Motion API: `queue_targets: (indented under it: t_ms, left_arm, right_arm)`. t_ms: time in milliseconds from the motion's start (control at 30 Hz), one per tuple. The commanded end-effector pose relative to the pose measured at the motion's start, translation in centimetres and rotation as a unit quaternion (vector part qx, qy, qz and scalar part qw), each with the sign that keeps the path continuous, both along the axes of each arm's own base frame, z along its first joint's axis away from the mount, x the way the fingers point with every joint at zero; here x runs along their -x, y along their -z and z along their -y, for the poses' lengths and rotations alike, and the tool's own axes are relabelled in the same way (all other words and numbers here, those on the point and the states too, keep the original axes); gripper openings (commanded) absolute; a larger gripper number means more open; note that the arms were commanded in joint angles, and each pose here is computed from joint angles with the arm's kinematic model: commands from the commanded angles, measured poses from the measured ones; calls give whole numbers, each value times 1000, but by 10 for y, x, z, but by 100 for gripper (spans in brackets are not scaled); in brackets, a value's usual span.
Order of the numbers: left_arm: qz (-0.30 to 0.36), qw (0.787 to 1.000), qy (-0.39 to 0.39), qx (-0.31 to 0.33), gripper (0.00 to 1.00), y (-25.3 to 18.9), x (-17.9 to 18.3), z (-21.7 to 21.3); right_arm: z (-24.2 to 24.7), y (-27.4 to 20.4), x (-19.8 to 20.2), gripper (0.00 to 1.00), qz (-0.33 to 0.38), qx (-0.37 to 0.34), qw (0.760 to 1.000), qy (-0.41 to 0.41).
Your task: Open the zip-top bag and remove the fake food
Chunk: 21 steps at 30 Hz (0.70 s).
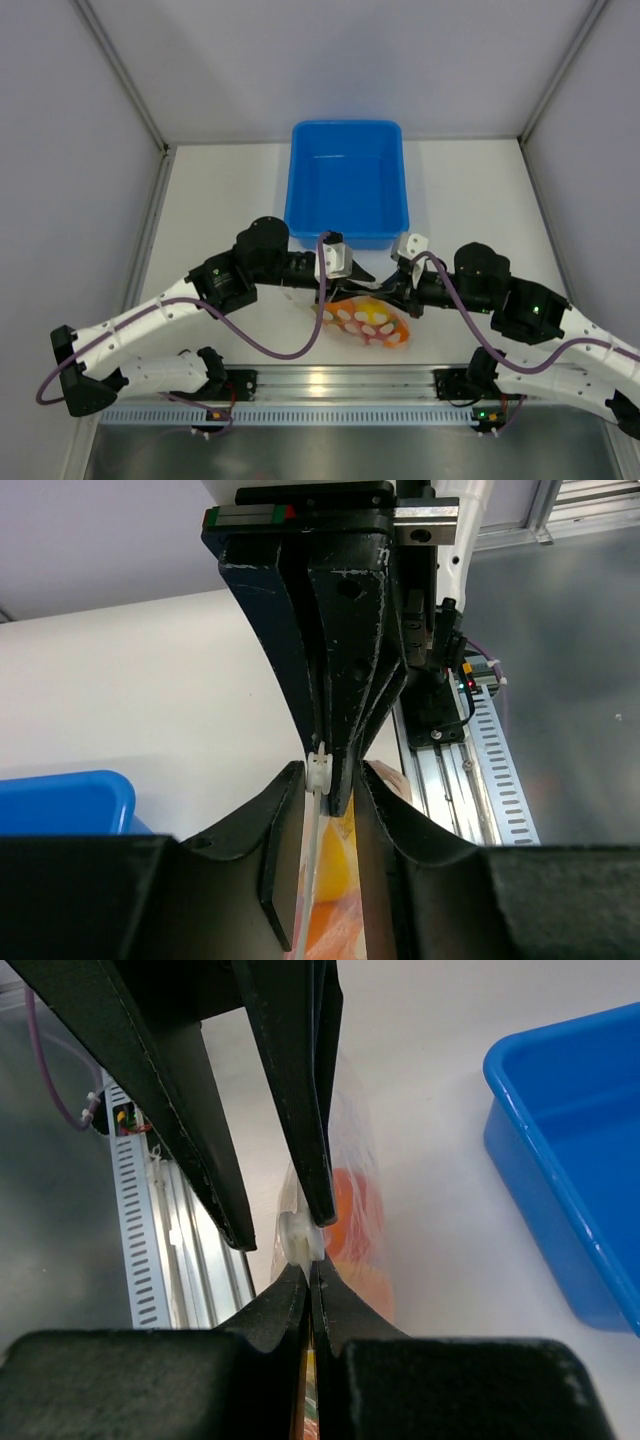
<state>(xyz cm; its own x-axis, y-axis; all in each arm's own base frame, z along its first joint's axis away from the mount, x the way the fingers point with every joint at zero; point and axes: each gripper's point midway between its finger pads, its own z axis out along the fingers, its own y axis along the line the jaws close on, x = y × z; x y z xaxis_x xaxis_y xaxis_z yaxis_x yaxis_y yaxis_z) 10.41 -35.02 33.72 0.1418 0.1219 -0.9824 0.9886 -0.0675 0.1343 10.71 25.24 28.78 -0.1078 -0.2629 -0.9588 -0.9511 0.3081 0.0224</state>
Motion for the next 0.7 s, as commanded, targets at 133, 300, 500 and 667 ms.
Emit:
queue_targets:
  t_ms: [133, 300, 500, 667]
  left_arm:
    - [4, 1000, 22, 17, 38, -7, 3, 8]
    - [-2, 1000, 23, 8, 25, -1, 0, 14]
    - [-5, 1000, 21, 12, 0, -4, -1, 13]
    - [-10, 1000, 23, 8, 0, 0, -2, 11]
  right_arm:
    - [-2, -26, -6, 0, 28, -31, 999, 6]
    - [-2, -27, -5, 0, 28, -33, 999, 4]
    - [1, -22, -7, 0, 28, -27, 999, 13]
    - [5, -20, -8, 0, 30, -28, 999, 20]
